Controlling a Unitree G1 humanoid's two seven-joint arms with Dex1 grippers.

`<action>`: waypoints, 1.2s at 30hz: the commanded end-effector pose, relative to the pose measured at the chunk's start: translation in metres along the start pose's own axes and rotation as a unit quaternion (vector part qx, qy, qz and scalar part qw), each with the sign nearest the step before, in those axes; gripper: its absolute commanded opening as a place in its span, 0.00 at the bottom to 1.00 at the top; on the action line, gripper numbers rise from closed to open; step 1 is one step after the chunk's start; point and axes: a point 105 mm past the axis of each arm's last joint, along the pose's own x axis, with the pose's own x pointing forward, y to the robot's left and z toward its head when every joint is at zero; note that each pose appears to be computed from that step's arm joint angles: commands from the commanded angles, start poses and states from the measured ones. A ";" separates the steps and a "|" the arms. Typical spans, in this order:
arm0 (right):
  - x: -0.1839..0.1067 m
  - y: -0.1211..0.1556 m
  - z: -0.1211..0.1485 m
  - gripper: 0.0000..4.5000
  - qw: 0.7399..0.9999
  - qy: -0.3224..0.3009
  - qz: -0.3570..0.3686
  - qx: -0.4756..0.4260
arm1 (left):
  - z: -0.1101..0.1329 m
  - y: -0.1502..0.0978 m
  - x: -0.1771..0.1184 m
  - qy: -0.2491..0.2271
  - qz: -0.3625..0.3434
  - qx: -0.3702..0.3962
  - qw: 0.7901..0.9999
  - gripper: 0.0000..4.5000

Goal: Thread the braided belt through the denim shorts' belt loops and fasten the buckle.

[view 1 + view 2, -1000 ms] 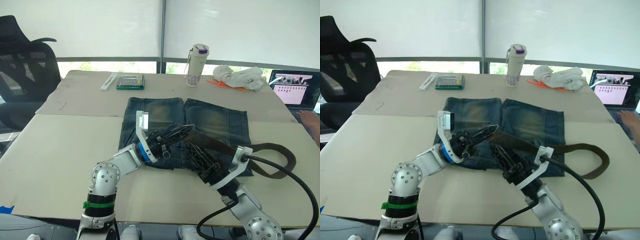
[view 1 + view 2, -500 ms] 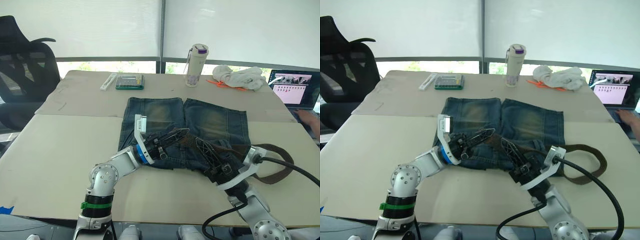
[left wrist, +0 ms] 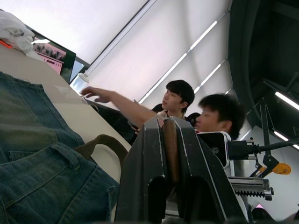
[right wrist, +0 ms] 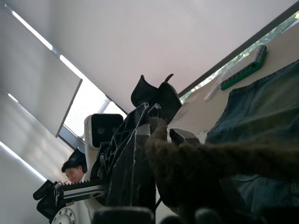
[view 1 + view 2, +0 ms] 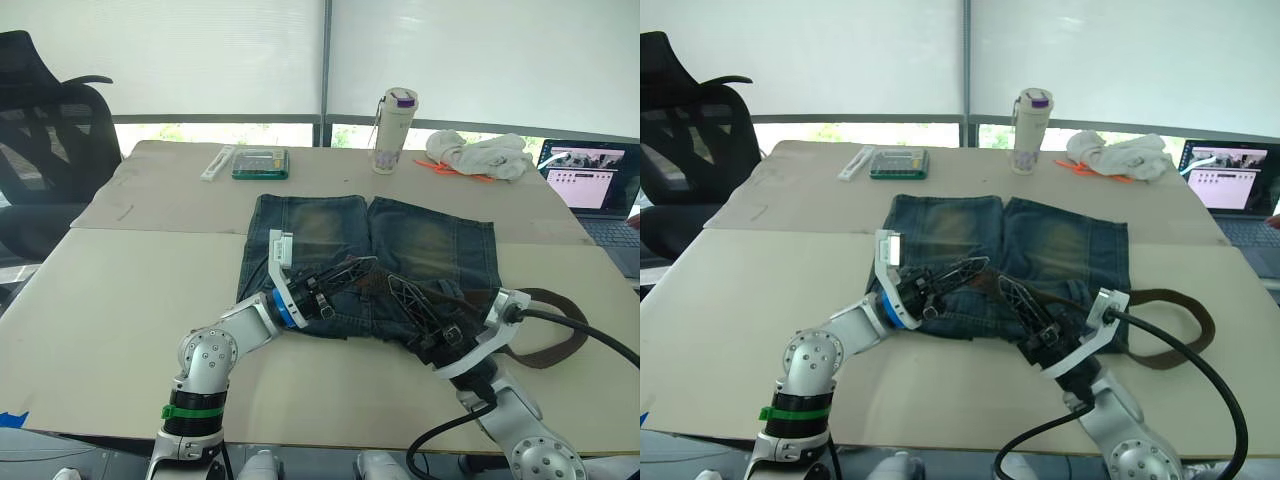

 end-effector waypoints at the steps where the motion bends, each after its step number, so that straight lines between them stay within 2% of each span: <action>1: 0.006 0.010 0.005 0.54 1.000 -0.010 0.021 -0.016 | 0.006 -0.005 0.004 -0.016 -0.008 0.008 1.000 0.00; 7: 0.014 0.014 -0.002 1.00 0.999 -0.005 0.031 -0.028 | 0.006 -0.006 0.007 -0.023 -0.009 0.002 1.000 0.00; 12: 0.015 0.012 -0.008 1.00 0.999 0.004 0.026 -0.038 | 0.009 -0.004 0.009 -0.031 -0.003 0.001 1.000 0.00; 18: 0.011 0.009 0.005 1.00 0.999 -0.042 0.003 -0.031 | 0.010 -0.001 0.009 -0.036 0.008 0.000 0.999 0.00; 27: 0.006 0.007 0.012 1.00 0.998 -0.061 -0.009 -0.027 | 0.009 0.003 0.008 -0.032 0.016 0.004 0.999 0.00; 32: 0.002 0.004 0.022 1.00 0.995 -0.092 -0.021 -0.019 | 0.010 0.005 0.008 -0.031 0.019 0.007 0.999 0.00; 36: 0.002 0.003 0.022 1.00 0.996 -0.089 -0.024 -0.021 | 0.010 0.006 0.008 -0.031 0.020 0.009 0.999 0.00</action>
